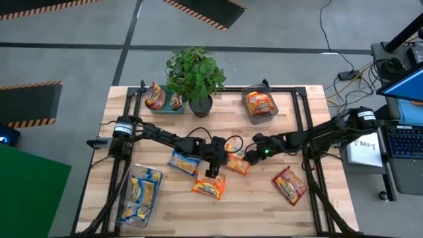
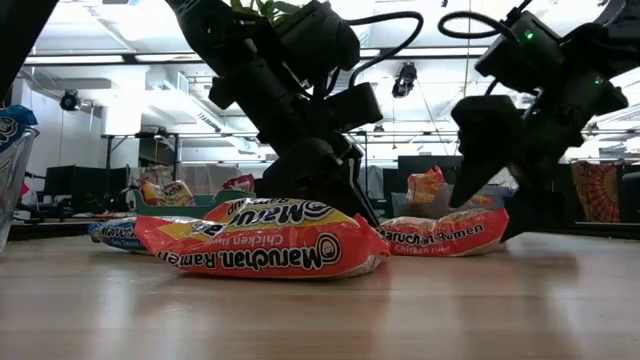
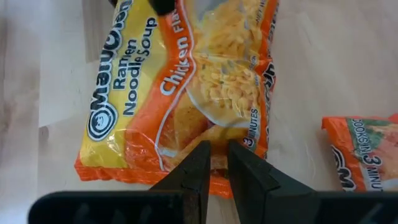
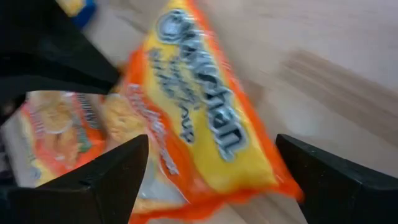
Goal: Sort Maruchan noodles
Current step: Put the orange noodle pack into the black bin
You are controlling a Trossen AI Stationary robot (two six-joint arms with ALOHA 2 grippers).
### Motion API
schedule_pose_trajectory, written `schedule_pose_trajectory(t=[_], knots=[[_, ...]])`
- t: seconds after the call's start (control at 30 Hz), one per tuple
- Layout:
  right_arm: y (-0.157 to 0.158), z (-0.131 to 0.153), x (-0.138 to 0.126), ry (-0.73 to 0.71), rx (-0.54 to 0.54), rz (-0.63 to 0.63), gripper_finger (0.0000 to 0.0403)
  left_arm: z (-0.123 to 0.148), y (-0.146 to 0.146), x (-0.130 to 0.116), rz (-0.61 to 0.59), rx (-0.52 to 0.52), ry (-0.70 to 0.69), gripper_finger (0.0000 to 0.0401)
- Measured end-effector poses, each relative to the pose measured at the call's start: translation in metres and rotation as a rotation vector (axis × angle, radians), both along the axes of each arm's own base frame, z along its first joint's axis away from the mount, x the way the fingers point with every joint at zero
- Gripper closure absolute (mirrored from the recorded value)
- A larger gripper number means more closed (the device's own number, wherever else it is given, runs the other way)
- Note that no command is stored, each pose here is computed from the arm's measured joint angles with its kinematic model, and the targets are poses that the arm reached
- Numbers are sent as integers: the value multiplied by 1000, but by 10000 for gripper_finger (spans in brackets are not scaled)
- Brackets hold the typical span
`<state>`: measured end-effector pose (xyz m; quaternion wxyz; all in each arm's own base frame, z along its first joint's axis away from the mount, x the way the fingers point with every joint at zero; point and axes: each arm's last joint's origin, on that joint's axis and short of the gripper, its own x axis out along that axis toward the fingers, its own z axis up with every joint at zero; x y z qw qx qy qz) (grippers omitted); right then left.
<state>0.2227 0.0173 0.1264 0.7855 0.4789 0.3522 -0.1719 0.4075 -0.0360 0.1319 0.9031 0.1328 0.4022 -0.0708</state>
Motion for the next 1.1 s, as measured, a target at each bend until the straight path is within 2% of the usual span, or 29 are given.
schedule_pose_trajectory(t=[0.23, 0.37, 0.53, 0.87, 0.93, 1.1], knots=[[4, -3, 22, -202, 4, 104, 76, 0, 1, 0, 8, -5, 1, 364], [4, -5, 29, -248, -10, 116, 101, 0, 1, 0, 8, -5, 2, 364], [4, -8, 31, -228, -26, 114, 170, 0, 1, 0, 8, -5, 3, 364], [4, -2, 30, -263, -54, 140, 364, 4, 2, -7, 16, 3, 57, 364], [4, 2, 30, -280, -65, 148, 379, 10, 2, -8, 19, -1, 51, 364], [2, 14, 28, -327, -70, 142, 371, 34, 1, -18, 36, -20, 45, 364]])
